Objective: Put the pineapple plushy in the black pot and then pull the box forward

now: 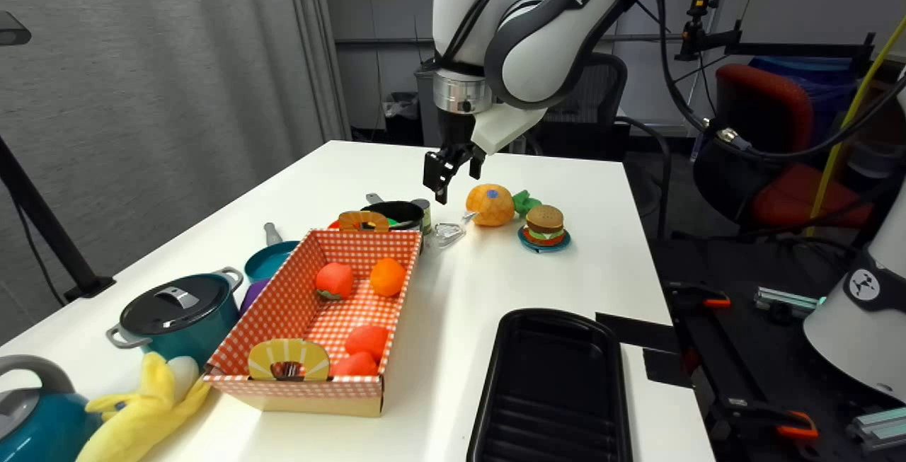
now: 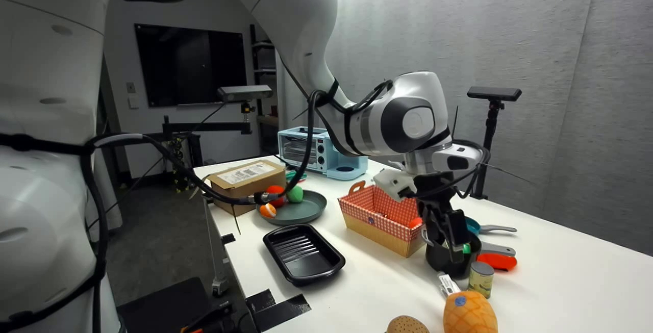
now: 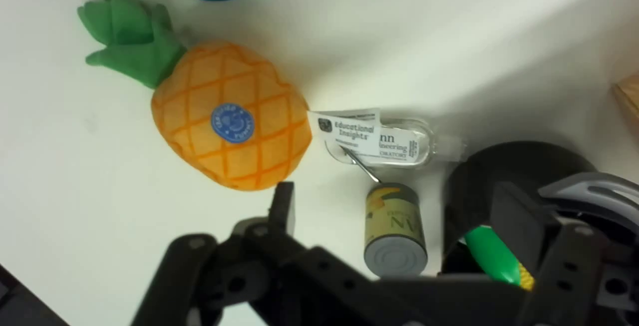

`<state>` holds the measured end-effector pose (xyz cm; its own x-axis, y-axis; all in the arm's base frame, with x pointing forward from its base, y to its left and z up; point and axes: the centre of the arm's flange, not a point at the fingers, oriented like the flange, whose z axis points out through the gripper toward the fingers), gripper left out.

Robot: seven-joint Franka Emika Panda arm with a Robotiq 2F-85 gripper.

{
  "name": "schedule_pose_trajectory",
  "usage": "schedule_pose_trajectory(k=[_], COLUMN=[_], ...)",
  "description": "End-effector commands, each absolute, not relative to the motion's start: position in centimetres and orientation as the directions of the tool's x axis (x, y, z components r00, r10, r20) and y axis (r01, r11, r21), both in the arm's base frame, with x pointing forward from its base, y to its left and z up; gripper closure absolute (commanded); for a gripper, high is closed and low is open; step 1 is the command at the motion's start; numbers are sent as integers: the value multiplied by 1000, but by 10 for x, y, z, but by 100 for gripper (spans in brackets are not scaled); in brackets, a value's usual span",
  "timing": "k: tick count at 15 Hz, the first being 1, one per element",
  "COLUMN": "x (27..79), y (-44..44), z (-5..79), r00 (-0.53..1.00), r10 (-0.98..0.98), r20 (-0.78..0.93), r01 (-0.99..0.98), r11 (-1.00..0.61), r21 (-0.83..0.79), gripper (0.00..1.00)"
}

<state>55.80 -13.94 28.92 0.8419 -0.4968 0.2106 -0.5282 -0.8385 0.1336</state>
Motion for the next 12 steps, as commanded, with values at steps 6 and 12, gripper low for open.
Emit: schedule_pose_trajectory(k=[6, 12], x=[511, 508], y=[-171, -185], z=[255, 260], r00=[768, 771], r10=[-605, -603], r20=[212, 206], r01=[-635, -633], r11=[-761, -760], r21=[130, 146], gripper=[0, 0])
